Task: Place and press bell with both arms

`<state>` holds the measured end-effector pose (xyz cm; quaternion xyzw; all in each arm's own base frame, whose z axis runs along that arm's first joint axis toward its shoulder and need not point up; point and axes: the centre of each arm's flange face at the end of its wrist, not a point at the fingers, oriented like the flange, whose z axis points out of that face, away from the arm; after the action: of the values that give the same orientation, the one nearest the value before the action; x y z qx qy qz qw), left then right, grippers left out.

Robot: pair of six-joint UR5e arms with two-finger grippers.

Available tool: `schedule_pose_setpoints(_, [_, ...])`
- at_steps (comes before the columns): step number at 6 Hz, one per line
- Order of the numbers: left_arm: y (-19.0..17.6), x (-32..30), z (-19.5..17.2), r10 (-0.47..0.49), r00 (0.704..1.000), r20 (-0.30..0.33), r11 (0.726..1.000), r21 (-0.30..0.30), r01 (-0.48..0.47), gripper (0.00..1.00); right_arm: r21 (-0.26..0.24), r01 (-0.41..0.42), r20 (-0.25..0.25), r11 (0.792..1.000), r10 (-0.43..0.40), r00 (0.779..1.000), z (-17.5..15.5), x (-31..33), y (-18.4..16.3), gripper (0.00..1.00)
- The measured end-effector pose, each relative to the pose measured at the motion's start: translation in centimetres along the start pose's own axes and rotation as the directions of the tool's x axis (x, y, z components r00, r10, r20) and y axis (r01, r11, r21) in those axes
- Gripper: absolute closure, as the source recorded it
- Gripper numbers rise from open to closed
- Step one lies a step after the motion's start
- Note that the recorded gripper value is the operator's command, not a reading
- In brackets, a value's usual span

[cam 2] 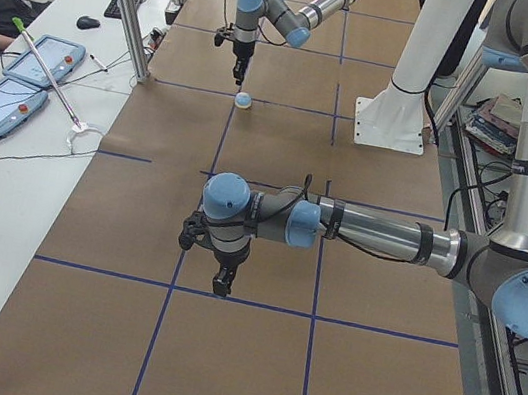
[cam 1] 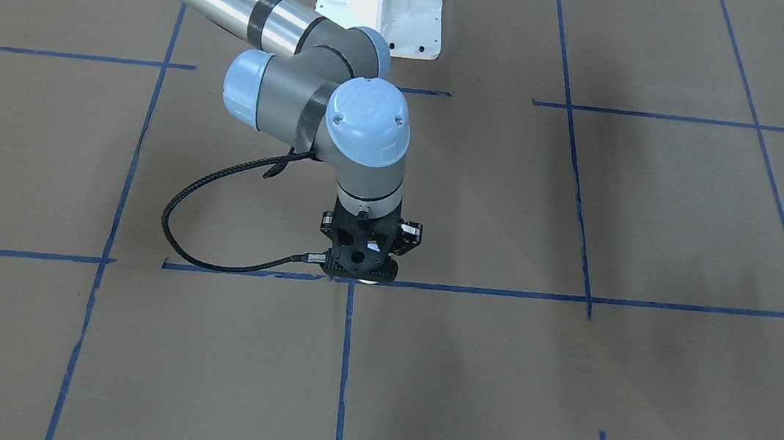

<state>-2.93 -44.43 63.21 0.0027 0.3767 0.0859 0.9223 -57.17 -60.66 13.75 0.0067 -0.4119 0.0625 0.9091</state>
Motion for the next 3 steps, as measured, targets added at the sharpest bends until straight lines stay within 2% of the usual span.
schedule_pose_setpoints(1, [0.1, -0.3, 0.3, -0.011, 1.000, 0.002, 1.000, -0.008, 0.011, 0.00, -0.033, 0.001, 0.005, 0.999, 0.000, 1.000, -1.8, 4.4, -3.9, 0.00])
schedule_pose_setpoints(2, [0.5, -0.8, 0.7, -0.020, 1.000, 0.008, 1.000, -0.018, 0.020, 0.00, -0.062, 0.039, -0.001, 0.997, -0.039, 0.999, -3.8, 10.8, -7.1, 0.00])
schedule_pose_setpoints(3, [1.3, -1.6, 0.5, -0.040, 0.999, 0.018, 0.999, -0.016, 0.040, 0.00, -0.075, 0.119, -0.035, 0.990, -0.122, 0.992, -6.1, 19.5, -8.9, 0.00])
